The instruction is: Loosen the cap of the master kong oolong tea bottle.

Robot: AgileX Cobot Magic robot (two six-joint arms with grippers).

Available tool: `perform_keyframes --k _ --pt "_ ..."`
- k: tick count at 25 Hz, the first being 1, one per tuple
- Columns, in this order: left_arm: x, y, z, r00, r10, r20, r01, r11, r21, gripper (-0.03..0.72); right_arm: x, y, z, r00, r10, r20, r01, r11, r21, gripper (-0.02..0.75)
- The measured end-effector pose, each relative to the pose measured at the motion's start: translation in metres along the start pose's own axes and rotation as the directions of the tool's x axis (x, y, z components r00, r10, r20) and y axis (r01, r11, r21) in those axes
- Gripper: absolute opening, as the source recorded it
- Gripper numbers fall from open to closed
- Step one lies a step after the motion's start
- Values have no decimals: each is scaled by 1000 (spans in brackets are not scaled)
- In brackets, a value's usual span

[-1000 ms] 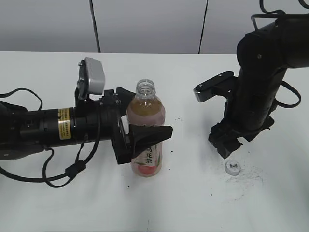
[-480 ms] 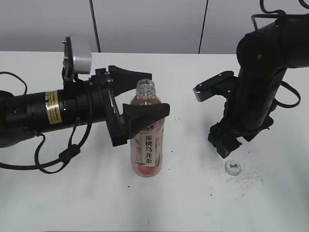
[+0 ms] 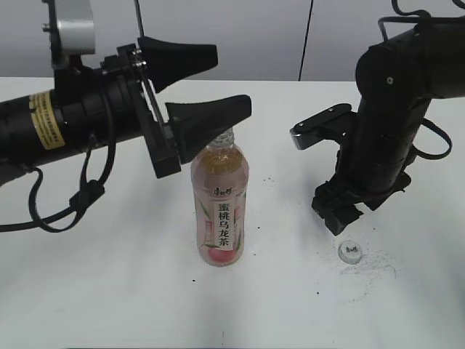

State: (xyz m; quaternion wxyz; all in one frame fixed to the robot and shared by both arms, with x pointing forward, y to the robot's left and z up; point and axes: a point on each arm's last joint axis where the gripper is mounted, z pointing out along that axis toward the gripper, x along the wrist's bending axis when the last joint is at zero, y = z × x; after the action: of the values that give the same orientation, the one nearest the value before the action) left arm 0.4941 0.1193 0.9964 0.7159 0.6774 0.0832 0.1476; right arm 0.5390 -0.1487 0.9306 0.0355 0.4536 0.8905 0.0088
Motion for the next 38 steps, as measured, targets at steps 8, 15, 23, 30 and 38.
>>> perform_keyframes --k 8,15,23,30,38 --pt "0 33 -11 987 123 -107 -112 988 105 574 0 -4 -1 1000 -3 1 3 999 44 567" --pt "11 49 -35 913 208 -350 -73 929 362 574 0 -4 -1 1000 -4 1 4 999 49 567" --pt "4 81 -81 704 57 -708 280 894 351 574 -1 -6 -26 1000 0 12 0 1000 -24 565" --pt "-44 115 -115 642 -33 -766 418 853 313 570 1 -25 -76 1000 22 10 -21 995 -101 556" --pt "-113 128 -180 674 -82 -734 555 712 430 564 8 -92 -132 999 51 16 -48 987 -156 556"
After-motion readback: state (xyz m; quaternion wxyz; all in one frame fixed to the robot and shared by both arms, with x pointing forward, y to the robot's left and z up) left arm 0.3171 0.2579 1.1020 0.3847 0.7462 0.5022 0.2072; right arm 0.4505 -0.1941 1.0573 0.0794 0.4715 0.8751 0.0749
